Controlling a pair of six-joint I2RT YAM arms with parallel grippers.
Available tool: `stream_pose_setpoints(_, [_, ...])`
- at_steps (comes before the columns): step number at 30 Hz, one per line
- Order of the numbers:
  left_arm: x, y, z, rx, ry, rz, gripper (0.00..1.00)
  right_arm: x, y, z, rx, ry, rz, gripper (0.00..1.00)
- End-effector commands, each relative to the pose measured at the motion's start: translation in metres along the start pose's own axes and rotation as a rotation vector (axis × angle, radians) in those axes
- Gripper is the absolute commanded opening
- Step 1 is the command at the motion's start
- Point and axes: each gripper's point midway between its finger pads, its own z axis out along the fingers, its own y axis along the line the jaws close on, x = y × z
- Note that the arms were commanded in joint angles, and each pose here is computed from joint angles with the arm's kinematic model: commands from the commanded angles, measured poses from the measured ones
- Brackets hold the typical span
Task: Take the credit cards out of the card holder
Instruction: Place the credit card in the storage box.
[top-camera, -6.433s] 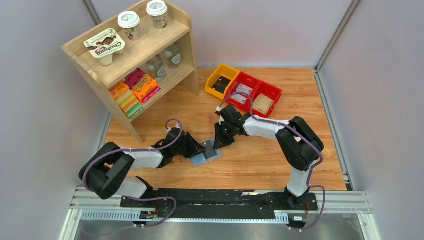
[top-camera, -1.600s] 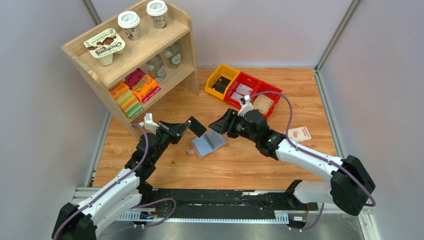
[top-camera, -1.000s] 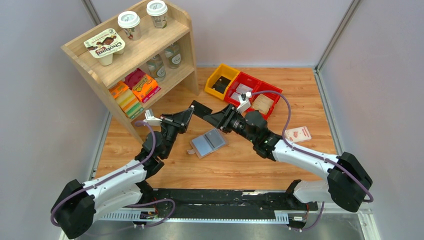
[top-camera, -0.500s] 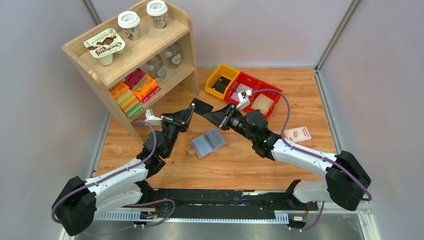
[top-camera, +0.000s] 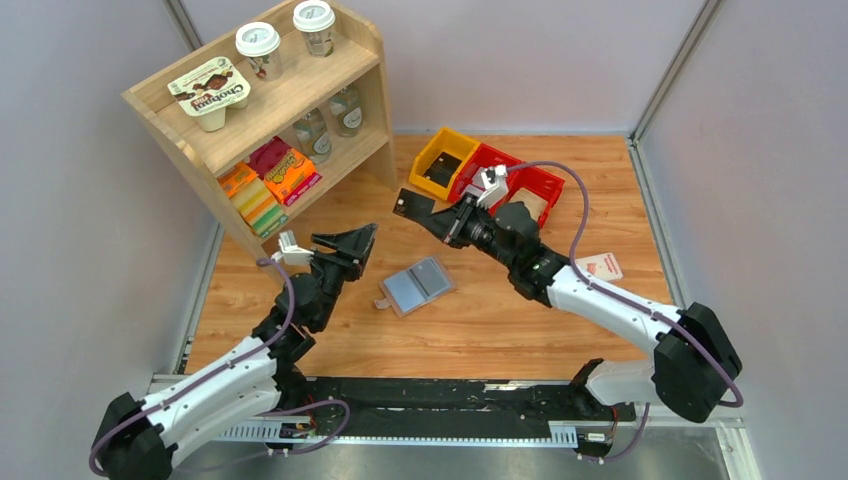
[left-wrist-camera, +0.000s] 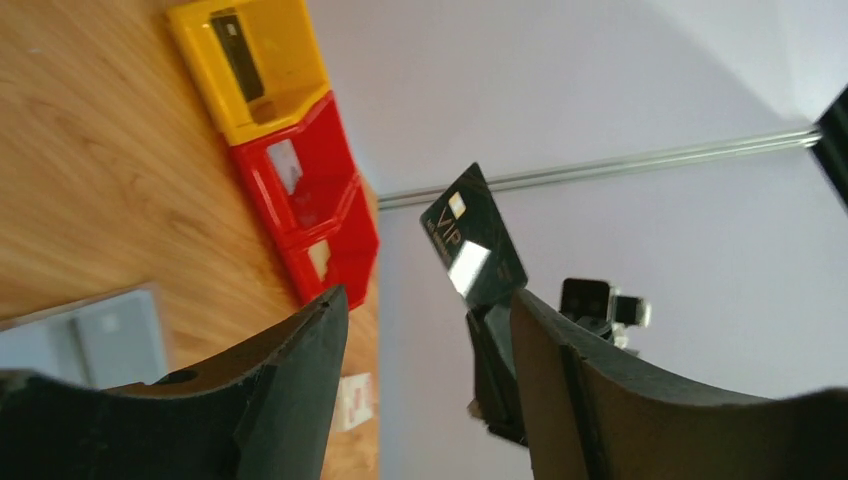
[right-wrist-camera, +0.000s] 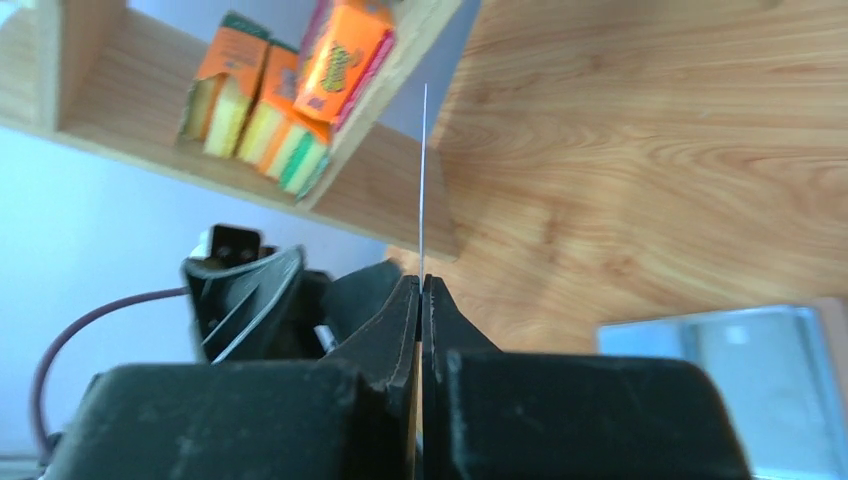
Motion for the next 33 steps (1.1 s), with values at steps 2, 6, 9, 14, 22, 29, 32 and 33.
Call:
stream_pose_setpoints(2, [0.0,0.045,-0.024,-0.179,0.095,0.342,0.72,-0.035,-0.038,0.006,0.162,-0.009,-0.13,0.0])
stream_pose_setpoints(6, [0.01,0.077,-0.043,-0.344,0.281,0.604,0.73,-0.063,-0.079,0.017,0.322,-0.008,-0.123,0.0])
stream_pose_setpoints(9, [0.017,0.091,-0.054,-0.433,0.407,0.716,0.73,-0.08,-0.103,0.029,0.405,-0.011,-0.146,0.0])
stream_pose_setpoints(14, [0.031,0.102,-0.058,-0.448,0.52,0.773,0.73,-0.11,-0.141,0.061,0.492,-0.028,-0.163,0.0])
stream_pose_setpoints(22, [0.03,0.107,-0.063,-0.446,0.533,0.784,0.73,-0.134,-0.186,0.114,0.537,-0.035,-0.183,0.0])
stream_pose_setpoints(29, [0.031,0.113,-0.067,-0.461,0.547,0.781,0.73,-0.138,-0.211,0.158,0.513,-0.055,-0.162,0.01])
stream_pose_setpoints(32, [0.03,0.112,-0.067,-0.464,0.544,0.778,0.73,-0.137,-0.219,0.17,0.503,-0.061,-0.145,0.02])
stream_pose_setpoints(33, [0.031,0.113,-0.068,-0.466,0.547,0.78,0.73,-0.137,-0.22,0.174,0.494,-0.062,-0.142,0.02])
